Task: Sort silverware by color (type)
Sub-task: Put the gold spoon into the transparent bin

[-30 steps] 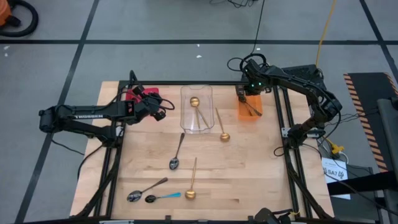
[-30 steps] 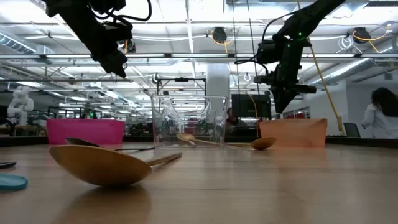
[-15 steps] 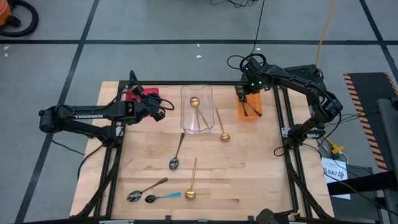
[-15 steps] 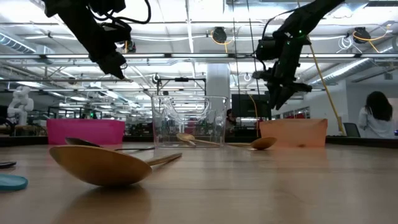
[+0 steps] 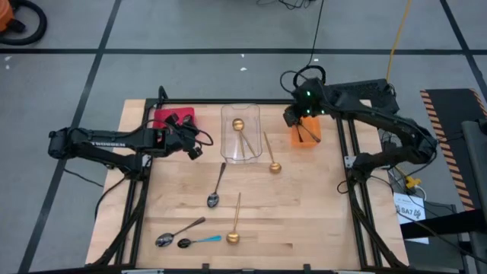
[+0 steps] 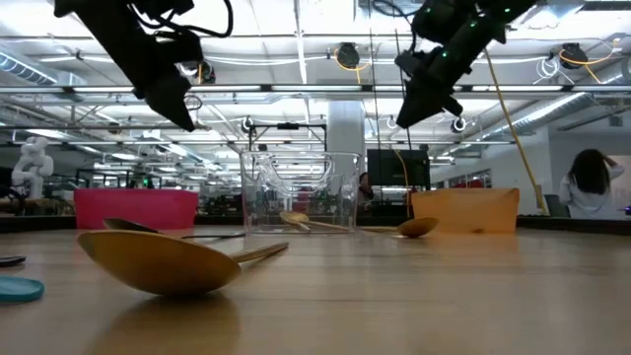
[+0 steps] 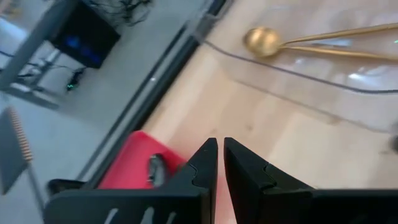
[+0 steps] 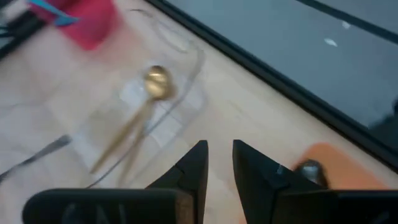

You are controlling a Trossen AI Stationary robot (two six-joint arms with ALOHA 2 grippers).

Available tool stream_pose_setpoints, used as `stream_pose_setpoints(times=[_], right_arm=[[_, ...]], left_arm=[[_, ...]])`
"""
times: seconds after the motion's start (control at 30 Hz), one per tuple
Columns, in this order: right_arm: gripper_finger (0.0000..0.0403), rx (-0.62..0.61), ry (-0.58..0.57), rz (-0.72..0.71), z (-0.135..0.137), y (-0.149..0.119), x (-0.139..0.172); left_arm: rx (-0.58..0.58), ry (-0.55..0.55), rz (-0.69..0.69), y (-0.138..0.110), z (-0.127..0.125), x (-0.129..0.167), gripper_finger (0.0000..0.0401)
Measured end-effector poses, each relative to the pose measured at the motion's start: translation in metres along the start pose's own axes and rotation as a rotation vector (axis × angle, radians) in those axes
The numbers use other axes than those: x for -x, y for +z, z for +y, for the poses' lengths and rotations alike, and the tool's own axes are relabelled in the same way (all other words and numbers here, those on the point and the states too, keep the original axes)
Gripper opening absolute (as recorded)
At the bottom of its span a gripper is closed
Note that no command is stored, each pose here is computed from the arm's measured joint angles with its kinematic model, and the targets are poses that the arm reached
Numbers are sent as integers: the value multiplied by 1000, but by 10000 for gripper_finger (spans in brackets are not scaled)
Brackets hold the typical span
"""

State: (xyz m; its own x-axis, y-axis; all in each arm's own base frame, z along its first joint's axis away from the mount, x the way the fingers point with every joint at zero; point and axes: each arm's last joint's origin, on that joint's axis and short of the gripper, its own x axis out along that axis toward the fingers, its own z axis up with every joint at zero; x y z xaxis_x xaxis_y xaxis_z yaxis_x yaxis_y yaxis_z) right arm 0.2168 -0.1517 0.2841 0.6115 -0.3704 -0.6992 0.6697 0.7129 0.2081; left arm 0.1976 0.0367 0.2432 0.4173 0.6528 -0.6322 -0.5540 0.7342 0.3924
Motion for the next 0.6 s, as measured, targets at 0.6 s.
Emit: stream_pose_setpoints(times=[0.6], right_arm=[[70, 304, 324, -182, 57, -91, -6]], left_arm=[[197, -391, -6, -13, -53, 43, 37]])
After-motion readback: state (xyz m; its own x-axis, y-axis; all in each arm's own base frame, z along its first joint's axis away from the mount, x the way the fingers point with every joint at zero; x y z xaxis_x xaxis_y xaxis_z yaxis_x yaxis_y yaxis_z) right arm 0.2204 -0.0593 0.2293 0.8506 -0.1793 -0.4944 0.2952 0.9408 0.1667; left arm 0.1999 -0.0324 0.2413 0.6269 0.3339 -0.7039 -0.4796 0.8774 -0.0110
